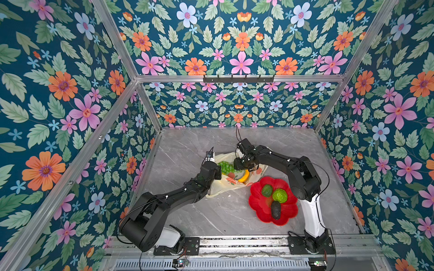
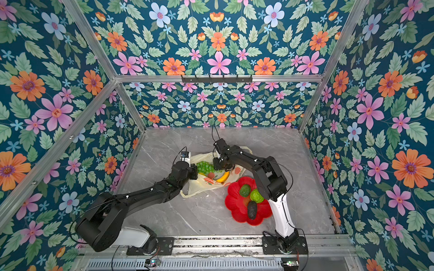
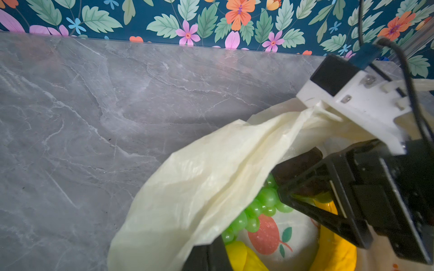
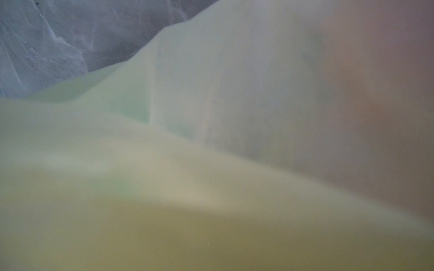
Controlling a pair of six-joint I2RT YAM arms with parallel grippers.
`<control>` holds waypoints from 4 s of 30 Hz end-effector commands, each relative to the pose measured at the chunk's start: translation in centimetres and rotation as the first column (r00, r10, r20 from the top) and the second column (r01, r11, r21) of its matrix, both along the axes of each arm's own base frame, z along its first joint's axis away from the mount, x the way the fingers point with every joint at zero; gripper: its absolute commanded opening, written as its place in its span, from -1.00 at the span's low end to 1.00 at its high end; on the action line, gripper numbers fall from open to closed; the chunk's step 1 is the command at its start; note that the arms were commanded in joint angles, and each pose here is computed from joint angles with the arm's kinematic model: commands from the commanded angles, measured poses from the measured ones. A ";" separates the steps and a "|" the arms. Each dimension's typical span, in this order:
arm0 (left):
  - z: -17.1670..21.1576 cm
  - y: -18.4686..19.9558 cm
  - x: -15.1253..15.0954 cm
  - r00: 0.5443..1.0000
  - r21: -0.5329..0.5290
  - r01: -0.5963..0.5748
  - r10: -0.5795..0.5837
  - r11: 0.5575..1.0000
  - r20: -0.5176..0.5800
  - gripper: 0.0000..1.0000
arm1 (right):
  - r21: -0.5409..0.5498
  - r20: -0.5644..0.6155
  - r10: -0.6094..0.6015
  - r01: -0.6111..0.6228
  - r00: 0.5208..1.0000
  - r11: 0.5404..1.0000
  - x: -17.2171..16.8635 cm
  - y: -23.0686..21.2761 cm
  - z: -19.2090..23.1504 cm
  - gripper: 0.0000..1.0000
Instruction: Take the fake fruits out of the plastic bag
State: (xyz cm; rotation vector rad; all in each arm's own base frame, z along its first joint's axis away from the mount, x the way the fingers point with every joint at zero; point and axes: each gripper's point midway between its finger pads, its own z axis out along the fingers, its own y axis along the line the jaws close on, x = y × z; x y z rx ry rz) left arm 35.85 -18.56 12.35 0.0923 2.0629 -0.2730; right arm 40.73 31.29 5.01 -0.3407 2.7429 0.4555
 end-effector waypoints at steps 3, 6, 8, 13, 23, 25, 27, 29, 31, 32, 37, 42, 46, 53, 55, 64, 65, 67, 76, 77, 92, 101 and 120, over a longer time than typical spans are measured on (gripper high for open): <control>0.2 0.1 0.2 1.000 0.012 -0.002 0.002 1.000 0.004 -1.00 | -0.003 0.028 0.006 -0.006 1.000 1.000 0.0 -0.2 1.2 -0.05; 0.3 0.1 0.2 1.000 0.014 -0.004 0.004 1.000 0.007 -1.00 | -0.005 0.003 0.011 -0.011 1.000 1.000 -0.8 -0.5 1.7 -0.07; 0.2 0.2 0.2 1.000 0.017 -0.005 0.004 1.000 0.006 -1.00 | -0.006 -0.028 0.021 -0.021 0.999 1.000 -1.8 -0.7 2.1 -0.08; 0.2 0.2 0.2 1.000 0.017 -0.005 0.005 1.000 0.004 -1.00 | -0.033 -0.112 0.051 -0.055 0.992 0.998 -5.4 -2.1 3.1 -0.09; 0.2 0.2 0.2 1.000 0.025 -0.008 0.008 1.000 0.004 -1.00 | -0.141 -0.240 0.122 -0.159 0.963 0.977 -13.7 -5.1 5.3 -0.10; 0.3 0.3 0.2 1.000 0.025 -0.009 0.009 1.000 0.005 -1.00 | -0.176 -0.292 0.120 -0.176 0.949 0.968 -15.8 -6.4 5.6 -0.10; 0.3 0.3 0.2 1.000 0.024 -0.007 0.007 1.000 0.005 -1.00 | -0.211 -0.342 0.117 -0.198 0.933 0.957 -17.8 -7.7 5.6 -0.10; 0.2 0.2 0.2 1.000 0.023 -0.004 0.004 1.000 0.003 -1.00 | -0.247 -0.387 0.099 -0.207 0.917 0.947 -19.4 -9.0 5.4 -0.10; 0.1 0.1 0.2 1.000 0.021 -0.002 0.002 1.000 0.000 -1.00 | -0.267 -0.431 0.083 -0.214 0.899 0.940 -21.0 -10.1 5.3 -0.11; 0.1 0.1 0.2 1.000 0.021 -0.001 0.001 1.000 0.000 -1.00 | -0.267 -0.444 0.080 -0.217 0.892 0.939 -21.5 -10.3 5.3 -0.11; 0.0 0.1 0.3 1.000 0.023 -0.001 0.001 1.000 -0.002 -1.00 | -0.288 -0.516 0.052 -0.231 0.855 0.929 -24.0 -11.5 4.9 -0.11; -0.1 0.1 0.3 1.000 0.025 -0.002 0.002 1.000 -0.004 -1.00 | -0.324 -0.565 0.030 -0.254 0.825 0.911 -25.2 -12.3 4.0 -0.09; -0.1 0.1 0.3 1.000 0.026 -0.003 0.004 1.000 -0.004 -1.00 | -0.334 -0.599 0.017 -0.269 0.801 0.903 -25.8 -12.6 3.1 -0.09; -0.2 0.0 0.3 1.000 0.028 -0.002 0.002 1.000 -0.006 -1.00 | -0.369 -0.647 -0.007 -0.305 0.762 0.878 -27.0 -13.4 2.4 -0.07; -0.2 0.1 0.3 1.000 0.029 -0.003 0.003 1.000 -0.005 -1.00 | -0.375 -0.656 -0.012 -0.312 0.755 0.873 -27.2 -13.6 2.2 -0.06; -0.2 0.1 0.3 1.000 0.029 -0.004 0.004 1.000 -0.005 -1.00 | -0.409 -0.668 -0.031 -0.333 0.743 0.850 -27.6 -14.2 1.4 0.06; -0.2 0.1 0.3 1.000 0.029 -0.003 0.003 1.000 -0.005 -1.00 | -0.414 -0.667 -0.033 -0.334 0.745 0.847 -27.5 -14.3 1.3 0.08; -0.2 0.1 0.3 1.000 0.027 -0.003 0.003 1.000 -0.006 -1.00 | -0.419 -0.663 -0.033 -0.335 0.748 0.844 -27.4 -14.3 1.2 0.09; -0.2 0.0 0.3 1.000 0.027 0.000 0.000 1.000 -0.006 -1.00 | -0.422 -0.652 -0.029 -0.331 0.758 0.844 -27.0 -14.1 1.4 0.08; -0.2 0.1 0.3 1.000 0.026 -0.002 0.002 1.000 -0.006 -1.00 | -0.419 -0.648 -0.025 -0.330 0.761 0.846 -26.9 -14.0 1.5 0.08; -0.2 0.1 0.3 1.000 0.027 -0.003 0.003 1.000 -0.004 -1.00 | -0.423 -0.549 -0.017 -0.260 0.836 0.868 -25.0 -13.3 3.9 0.14; 0.0 0.0 0.3 1.000 0.023 0.000 0.000 1.000 -0.003 -1.00 | -0.360 -0.278 -0.070 -0.036 0.958 0.932 -18.4 -10.8 6.1 0.16; 0.8 -1.3 -0.3 0.998 -0.052 0.061 -0.061 0.997 0.005 -1.00 | 0.020 0.117 -0.371 0.371 0.921 0.928 0.3 -2.1 5.3 -0.12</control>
